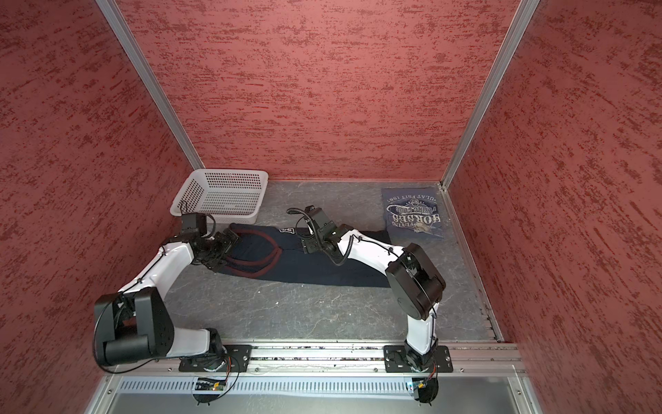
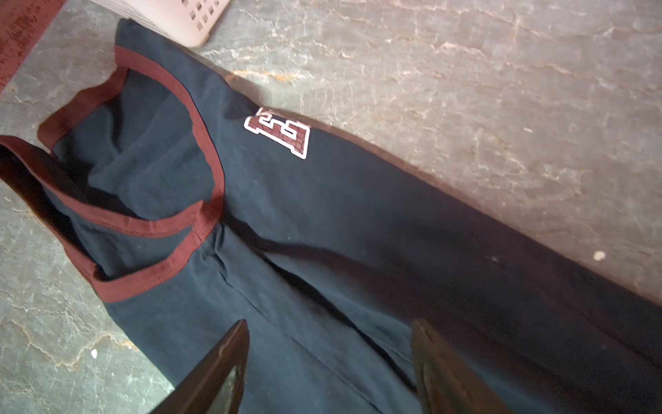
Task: Fold and stack the tank tops
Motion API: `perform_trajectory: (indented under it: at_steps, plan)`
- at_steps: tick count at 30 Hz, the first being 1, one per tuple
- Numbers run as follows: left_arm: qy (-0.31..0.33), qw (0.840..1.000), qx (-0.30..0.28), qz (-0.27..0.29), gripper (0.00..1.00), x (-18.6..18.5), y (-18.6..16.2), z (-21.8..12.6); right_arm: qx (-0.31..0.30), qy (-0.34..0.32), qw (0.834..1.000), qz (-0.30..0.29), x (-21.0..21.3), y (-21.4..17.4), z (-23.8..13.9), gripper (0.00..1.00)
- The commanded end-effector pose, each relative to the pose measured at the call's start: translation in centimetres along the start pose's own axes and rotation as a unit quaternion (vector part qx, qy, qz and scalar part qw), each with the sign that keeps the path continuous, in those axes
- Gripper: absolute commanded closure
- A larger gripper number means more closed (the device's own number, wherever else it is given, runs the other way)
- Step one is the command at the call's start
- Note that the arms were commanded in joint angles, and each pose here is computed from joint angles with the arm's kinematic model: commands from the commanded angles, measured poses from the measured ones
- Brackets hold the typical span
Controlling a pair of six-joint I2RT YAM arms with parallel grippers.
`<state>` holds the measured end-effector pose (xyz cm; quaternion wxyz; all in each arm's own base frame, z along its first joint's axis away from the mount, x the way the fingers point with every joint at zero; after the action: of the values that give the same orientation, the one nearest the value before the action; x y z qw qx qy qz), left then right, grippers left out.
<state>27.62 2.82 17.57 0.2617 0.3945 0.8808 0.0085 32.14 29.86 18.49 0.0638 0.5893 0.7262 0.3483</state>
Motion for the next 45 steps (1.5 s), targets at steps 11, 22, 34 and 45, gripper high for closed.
perform_trajectory:
  at_steps: [11,22,34,45]
  plan:
    - [0.035,0.998,-0.04,-0.024,0.56,3.1,-0.2,2.0,-0.044,-0.04,0.998,0.034,-2.7,0.4,-3.8,0.28]
    - [0.061,0.998,-0.01,-0.026,0.78,3.8,2.4,6.4,-0.05,-0.077,0.994,0.059,-5.9,-0.6,-5.6,0.28]
    - [0.093,0.995,0.038,-0.027,0.86,4.9,0.3,8.4,0.001,-0.173,0.978,0.119,-13.7,3.4,0.5,0.28]
    - [0.102,0.993,0.059,0.003,0.86,4.0,-1.6,9.5,0.089,-0.243,0.949,0.18,-16.2,-2.3,1.9,0.28]
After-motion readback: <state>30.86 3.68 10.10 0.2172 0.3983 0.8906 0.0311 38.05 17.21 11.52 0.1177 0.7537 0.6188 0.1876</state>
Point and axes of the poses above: each gripper's point midway between its finger pads, its own z axis out along the fingers, its own x axis along the line the jaws close on, y = z × x, the point moved 9 cm from there along -z, back along the fingers, and after that the axes turned 12 degrees about z, right-handed, at the moved point
